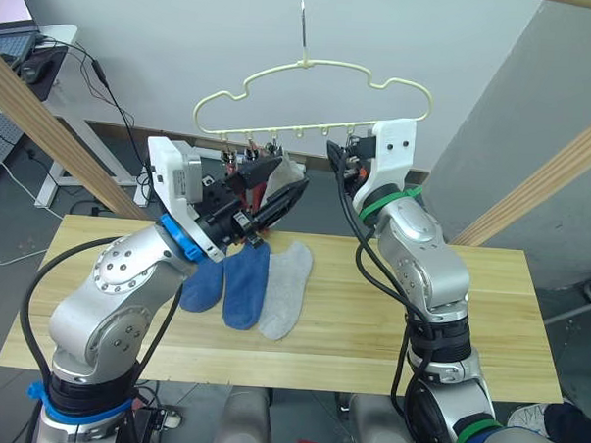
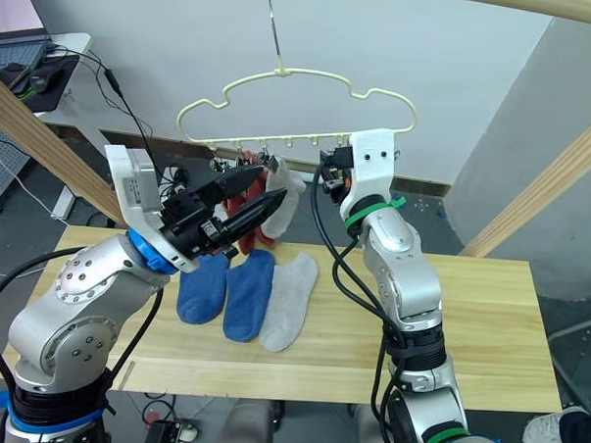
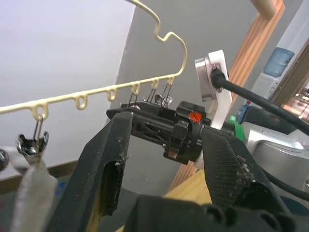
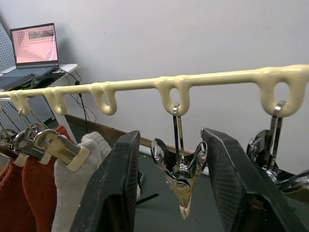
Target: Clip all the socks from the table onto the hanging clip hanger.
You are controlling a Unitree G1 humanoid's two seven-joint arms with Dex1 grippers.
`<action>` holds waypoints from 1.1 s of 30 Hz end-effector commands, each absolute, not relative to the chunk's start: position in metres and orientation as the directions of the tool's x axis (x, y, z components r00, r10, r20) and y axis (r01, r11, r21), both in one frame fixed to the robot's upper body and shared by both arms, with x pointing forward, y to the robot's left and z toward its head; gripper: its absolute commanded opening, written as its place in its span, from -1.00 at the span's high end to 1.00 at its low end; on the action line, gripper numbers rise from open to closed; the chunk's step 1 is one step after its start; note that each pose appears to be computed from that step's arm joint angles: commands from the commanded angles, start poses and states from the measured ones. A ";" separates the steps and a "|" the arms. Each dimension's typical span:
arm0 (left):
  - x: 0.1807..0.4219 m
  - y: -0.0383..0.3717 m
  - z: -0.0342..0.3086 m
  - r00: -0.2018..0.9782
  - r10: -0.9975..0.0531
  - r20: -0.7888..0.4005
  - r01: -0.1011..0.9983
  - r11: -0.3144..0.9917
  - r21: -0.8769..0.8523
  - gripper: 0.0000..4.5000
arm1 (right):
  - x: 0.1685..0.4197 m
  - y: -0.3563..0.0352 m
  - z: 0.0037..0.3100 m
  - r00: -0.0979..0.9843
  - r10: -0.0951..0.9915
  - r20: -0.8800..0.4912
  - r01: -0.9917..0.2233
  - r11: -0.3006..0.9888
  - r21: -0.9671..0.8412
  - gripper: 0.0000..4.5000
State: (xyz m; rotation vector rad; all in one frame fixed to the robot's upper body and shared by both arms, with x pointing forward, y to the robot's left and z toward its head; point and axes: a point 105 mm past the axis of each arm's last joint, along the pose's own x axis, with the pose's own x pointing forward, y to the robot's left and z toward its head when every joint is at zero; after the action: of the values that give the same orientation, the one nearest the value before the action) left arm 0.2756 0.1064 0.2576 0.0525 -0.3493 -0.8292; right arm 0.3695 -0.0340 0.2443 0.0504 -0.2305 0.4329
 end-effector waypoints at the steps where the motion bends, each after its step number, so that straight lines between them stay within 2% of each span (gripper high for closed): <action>1: 0.271 0.108 0.269 0.608 -0.722 0.330 0.694 0.685 0.222 -0.14 | 0.365 -0.034 0.259 0.864 0.408 0.294 -0.433 0.901 0.024 0.48; 3: 0.271 0.108 0.268 0.609 -0.722 0.328 0.693 0.686 0.223 -0.14 | 0.365 -0.034 0.260 0.863 0.408 0.299 -0.435 0.900 0.028 0.75; 6: 0.272 0.108 0.267 0.611 -0.722 0.325 0.693 0.686 0.222 -0.14 | 0.365 -0.034 0.262 0.859 0.410 0.306 -0.439 0.898 0.030 0.99; 8: 0.274 0.109 0.263 0.622 -0.717 0.313 0.688 0.692 0.219 -0.14 | 0.364 -0.034 0.263 0.855 0.415 0.312 -0.445 0.895 0.031 0.99; 10: 0.284 0.118 0.246 0.695 -0.674 0.252 0.653 0.738 0.171 -0.14 | 0.363 -0.032 0.263 0.842 0.439 0.314 -0.471 0.882 0.031 0.99; 13: 0.296 0.136 0.192 0.815 -0.577 0.049 0.568 0.813 0.129 -0.14 | 0.361 -0.031 0.255 0.820 0.505 0.270 -0.526 0.851 0.006 0.99; 15: 0.297 0.144 0.159 0.846 -0.530 -0.063 0.533 0.838 0.114 -0.14 | 0.361 -0.032 0.248 0.809 0.539 0.236 -0.552 0.834 -0.012 0.99; 16: 0.296 0.144 0.145 0.843 -0.529 -0.102 0.537 0.840 0.082 -0.14 | 0.361 -0.034 0.247 0.808 0.543 0.230 -0.554 0.832 -0.016 0.99; 19: 0.297 0.131 0.106 0.803 -0.568 -0.179 0.587 0.807 0.071 -0.37 | 0.362 -0.038 0.244 0.810 0.546 0.214 -0.554 0.832 -0.026 1.00; 23: 0.310 0.116 0.076 0.786 -0.580 -0.215 0.610 0.784 0.115 -0.93 | 0.362 -0.039 0.240 0.824 0.534 0.192 -0.540 0.841 -0.022 1.00; 24: 0.316 0.111 0.072 0.789 -0.577 -0.213 0.607 0.786 0.120 -0.99 | 0.362 -0.039 0.239 0.826 0.531 0.190 -0.538 0.843 -0.018 1.00; 28: 0.332 0.094 0.050 0.771 -0.575 -0.273 0.630 0.752 0.196 -0.99 | 0.359 -0.036 0.236 0.831 0.526 0.181 -0.534 0.845 -0.006 1.00; 33: 0.337 0.088 0.022 0.726 -0.582 -0.367 0.681 0.681 0.268 -0.99 | 0.357 -0.037 0.234 0.839 0.517 0.172 -0.524 0.852 -0.005 1.00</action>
State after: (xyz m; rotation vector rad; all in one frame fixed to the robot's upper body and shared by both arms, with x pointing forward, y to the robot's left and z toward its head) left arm 0.3393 0.0925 0.0284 0.3698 0.2577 -0.6858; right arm 0.3592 -0.0352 0.2369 0.0450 -0.1810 0.5613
